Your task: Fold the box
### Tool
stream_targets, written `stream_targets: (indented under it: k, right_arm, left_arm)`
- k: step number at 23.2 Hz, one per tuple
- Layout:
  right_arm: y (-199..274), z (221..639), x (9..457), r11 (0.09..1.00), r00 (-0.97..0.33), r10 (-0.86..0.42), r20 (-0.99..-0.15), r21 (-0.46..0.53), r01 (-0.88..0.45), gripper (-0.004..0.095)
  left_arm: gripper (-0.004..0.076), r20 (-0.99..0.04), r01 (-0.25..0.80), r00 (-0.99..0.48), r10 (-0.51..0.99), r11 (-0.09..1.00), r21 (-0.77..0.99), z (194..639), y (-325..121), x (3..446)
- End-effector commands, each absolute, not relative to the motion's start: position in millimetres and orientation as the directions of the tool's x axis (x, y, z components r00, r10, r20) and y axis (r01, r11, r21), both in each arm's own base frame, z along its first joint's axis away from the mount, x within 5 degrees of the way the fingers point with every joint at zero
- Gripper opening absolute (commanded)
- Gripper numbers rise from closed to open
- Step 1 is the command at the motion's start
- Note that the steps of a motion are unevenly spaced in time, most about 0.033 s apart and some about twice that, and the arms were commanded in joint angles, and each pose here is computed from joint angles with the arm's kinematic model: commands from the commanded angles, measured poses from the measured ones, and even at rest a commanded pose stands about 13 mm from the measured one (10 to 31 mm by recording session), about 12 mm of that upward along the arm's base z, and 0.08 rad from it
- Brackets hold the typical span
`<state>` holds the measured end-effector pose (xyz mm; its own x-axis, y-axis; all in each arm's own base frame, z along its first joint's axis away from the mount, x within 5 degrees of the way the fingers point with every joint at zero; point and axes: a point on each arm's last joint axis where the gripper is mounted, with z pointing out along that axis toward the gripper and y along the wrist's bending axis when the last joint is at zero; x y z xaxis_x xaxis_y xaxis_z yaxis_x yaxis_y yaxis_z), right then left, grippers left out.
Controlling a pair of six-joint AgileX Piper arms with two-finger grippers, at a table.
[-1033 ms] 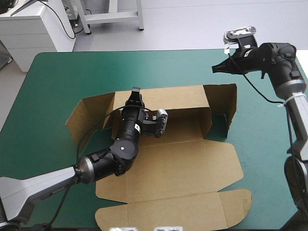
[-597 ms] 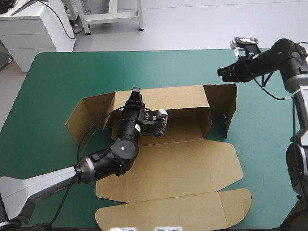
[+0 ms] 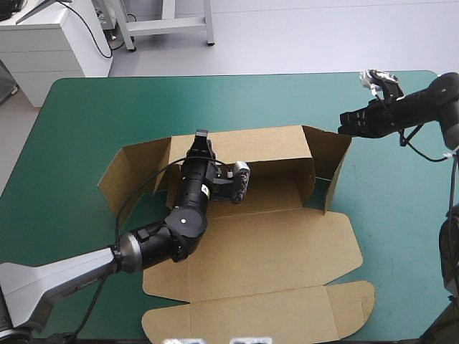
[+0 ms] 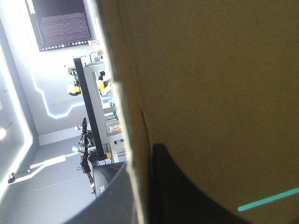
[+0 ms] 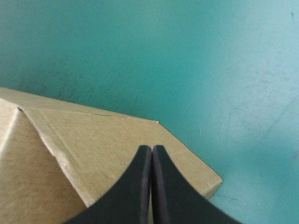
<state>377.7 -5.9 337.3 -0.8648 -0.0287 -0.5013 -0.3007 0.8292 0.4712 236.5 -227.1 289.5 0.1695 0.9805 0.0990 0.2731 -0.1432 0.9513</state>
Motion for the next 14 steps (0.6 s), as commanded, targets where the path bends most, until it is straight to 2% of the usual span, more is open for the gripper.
stream_targets:
  k: [1,9,14]
  right_arm:
    - [0.8,360.8,353.0,0.801,-0.825,-0.034,-0.564,0.478,-0.360,-0.0019]
    - [14.1,325.7,298.3,0.806,-0.710,-0.019,-0.704,0.409,-0.427,-0.0019]
    - [31.0,296.9,282.2,0.829,-0.553,-0.091,-0.828,0.245,-0.503,-0.0019]
  left_arm:
    - [-0.0008,0.095,0.234,0.177,0.980,-0.135,0.963,302.2,-226.8,234.2]
    - [-0.0008,0.089,0.239,0.204,0.975,-0.137,0.961,301.4,-229.2,233.6]
    - [-0.0008,0.088,0.235,0.208,0.974,-0.138,0.962,301.7,-229.6,233.6]
